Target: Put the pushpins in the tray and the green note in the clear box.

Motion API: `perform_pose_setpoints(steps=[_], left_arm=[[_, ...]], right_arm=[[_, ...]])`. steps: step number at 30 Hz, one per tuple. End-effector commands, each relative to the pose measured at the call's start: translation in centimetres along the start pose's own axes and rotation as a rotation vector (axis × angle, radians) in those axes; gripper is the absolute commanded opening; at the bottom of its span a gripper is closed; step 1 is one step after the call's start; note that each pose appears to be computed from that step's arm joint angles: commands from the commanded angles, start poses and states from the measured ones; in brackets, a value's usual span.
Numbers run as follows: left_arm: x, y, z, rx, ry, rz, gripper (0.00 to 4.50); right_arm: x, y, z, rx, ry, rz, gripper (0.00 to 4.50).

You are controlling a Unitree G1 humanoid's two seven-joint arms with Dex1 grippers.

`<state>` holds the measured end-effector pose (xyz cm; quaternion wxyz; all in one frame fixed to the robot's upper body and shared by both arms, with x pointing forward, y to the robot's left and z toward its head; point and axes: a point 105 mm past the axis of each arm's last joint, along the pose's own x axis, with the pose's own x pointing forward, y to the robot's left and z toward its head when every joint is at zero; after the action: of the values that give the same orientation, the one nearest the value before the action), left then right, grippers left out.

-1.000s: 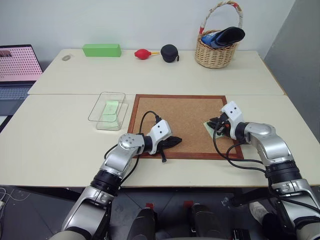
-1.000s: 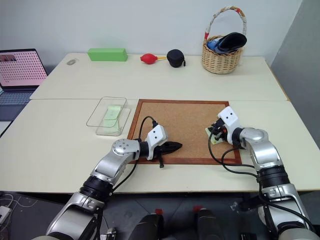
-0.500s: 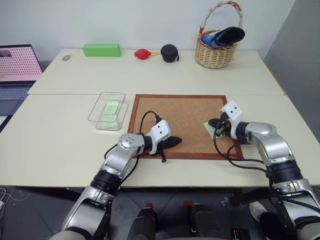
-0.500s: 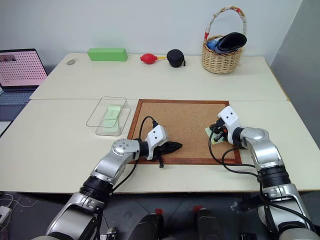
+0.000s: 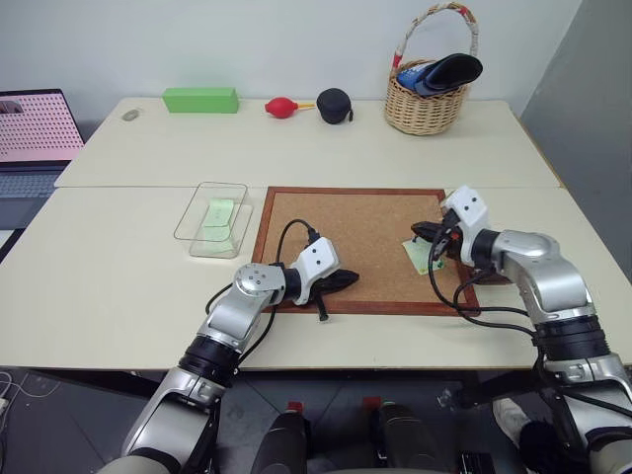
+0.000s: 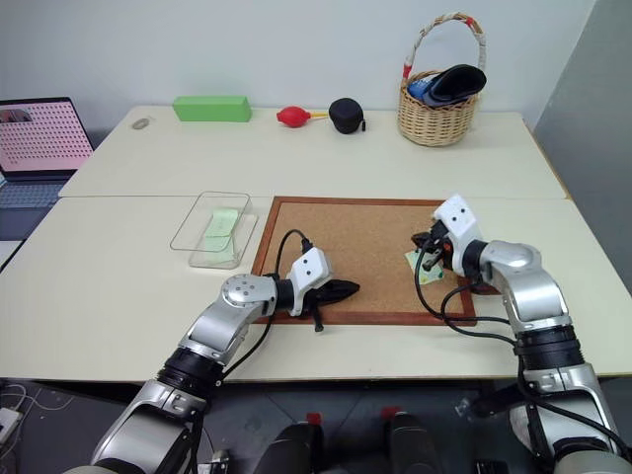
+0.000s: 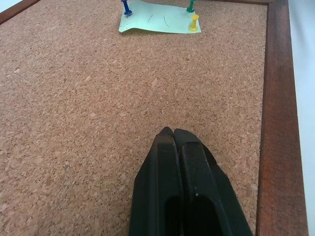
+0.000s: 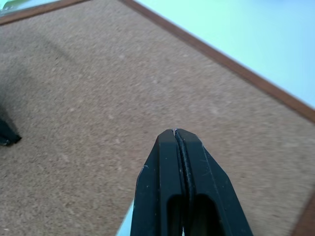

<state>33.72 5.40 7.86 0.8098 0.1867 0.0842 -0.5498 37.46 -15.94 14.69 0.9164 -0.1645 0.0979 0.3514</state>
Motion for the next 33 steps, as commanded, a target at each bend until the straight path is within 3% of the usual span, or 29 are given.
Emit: perform_pose_setpoints(steps=[1, 3, 10, 33], left_arm=[[0.1, -0.8, -2.1, -0.027, 0.076, -0.020, 0.00], [0.1, -0.9, -2.1, -0.027, 0.076, -0.022, 0.00], [0.2, -0.9, -2.1, -0.027, 0.074, -0.022, 0.00], [0.1, -0.7, -2.3, -0.024, 0.077, -0.011, 0.00]], right_arm=[[-0.7, 0.0, 1.0, -0.020, -0.042, -0.007, 0.06], [-0.6, 0.0, 0.7, -0.016, -0.034, -0.021, 0.06], [0.5, -0.1, -0.3, 0.045, 0.010, -0.044, 1.24], [1.6, -0.3, -1.2, 0.117, 0.033, -0.054, 1.24]])
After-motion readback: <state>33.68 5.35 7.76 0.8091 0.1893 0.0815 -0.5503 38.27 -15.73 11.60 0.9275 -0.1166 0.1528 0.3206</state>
